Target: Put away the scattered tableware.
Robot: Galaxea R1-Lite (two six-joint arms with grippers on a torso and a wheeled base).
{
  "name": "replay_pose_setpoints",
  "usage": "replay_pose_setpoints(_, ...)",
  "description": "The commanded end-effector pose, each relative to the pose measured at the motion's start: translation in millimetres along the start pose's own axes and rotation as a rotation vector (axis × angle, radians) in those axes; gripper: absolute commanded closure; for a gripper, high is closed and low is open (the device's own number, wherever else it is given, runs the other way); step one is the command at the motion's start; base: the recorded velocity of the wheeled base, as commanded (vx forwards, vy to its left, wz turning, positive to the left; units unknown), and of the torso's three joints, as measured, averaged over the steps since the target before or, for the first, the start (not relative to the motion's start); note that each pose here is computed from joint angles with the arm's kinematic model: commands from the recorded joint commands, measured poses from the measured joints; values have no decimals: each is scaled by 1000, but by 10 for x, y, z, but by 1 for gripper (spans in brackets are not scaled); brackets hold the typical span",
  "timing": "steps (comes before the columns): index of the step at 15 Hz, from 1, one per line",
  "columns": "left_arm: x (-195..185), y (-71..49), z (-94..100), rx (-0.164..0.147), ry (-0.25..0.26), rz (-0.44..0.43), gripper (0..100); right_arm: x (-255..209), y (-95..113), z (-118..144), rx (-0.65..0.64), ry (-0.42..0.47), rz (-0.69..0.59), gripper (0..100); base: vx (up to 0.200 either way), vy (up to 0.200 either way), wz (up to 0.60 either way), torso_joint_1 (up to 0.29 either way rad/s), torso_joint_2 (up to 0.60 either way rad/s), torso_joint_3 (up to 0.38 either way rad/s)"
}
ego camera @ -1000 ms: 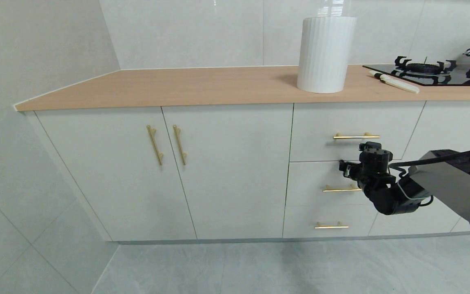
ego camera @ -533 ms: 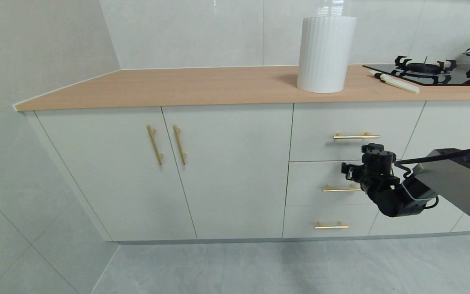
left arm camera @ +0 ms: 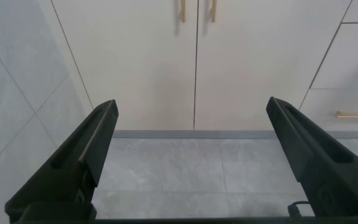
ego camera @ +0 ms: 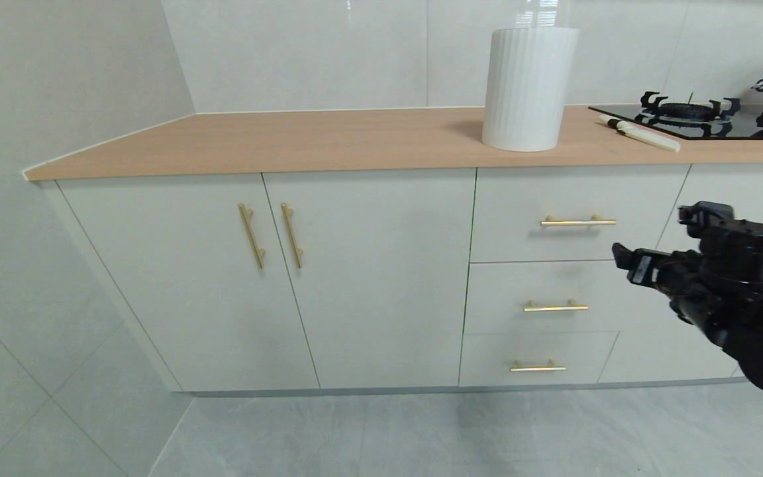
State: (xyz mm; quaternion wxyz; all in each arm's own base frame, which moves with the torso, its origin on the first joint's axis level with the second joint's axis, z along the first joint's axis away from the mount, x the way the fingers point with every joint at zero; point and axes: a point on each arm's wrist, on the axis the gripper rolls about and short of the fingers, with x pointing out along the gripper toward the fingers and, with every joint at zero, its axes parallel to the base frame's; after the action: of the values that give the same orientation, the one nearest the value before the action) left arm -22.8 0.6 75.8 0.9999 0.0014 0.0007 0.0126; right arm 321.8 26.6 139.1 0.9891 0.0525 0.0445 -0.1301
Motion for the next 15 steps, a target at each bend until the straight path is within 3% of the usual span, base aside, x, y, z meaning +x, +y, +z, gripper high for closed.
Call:
replay_pose_setpoints(1, 0, 0, 0, 0, 0, -1, 0, -1111, -363, 469, -6, -192, 13, 0, 0, 0, 0, 0, 0, 0)
replay_pose_setpoints(3, 0, 0, 0, 0, 0, -1, 0, -1602, -545, 522, -91, -271, -1, 0, 0, 0, 0, 0, 0, 0)
replay_pose_setpoints(6, 0, 0, 0, 0, 0, -1, 0, -2055, -792, 434, -112, -285, -68, 0, 0, 0, 0, 0, 0, 0)
replay_pose_setpoints(7, 0, 0, 0, 0, 0, -1, 0, -2352, -952, 423, -131, -310, -159, 0, 0, 0, 0, 0, 0, 0)
replay_pose_setpoints(9, 0, 0, 0, 0, 0, -1, 0, -2776, -1080, 347, -169, -330, -221, 0, 0, 0, 0, 0, 0, 0)
replay_pose_setpoints(12, 0, 0, 0, 0, 0, -1, 0, -3202, -1156, 128, -196, -292, -92, 0, 0, 0, 0, 0, 0, 0)
replay_pose_setpoints(15, 0, 0, 0, 0, 0, -1, 0, -3349, -1191, -79, -202, -279, 3, 0, 0, 0, 0, 0, 0, 0)
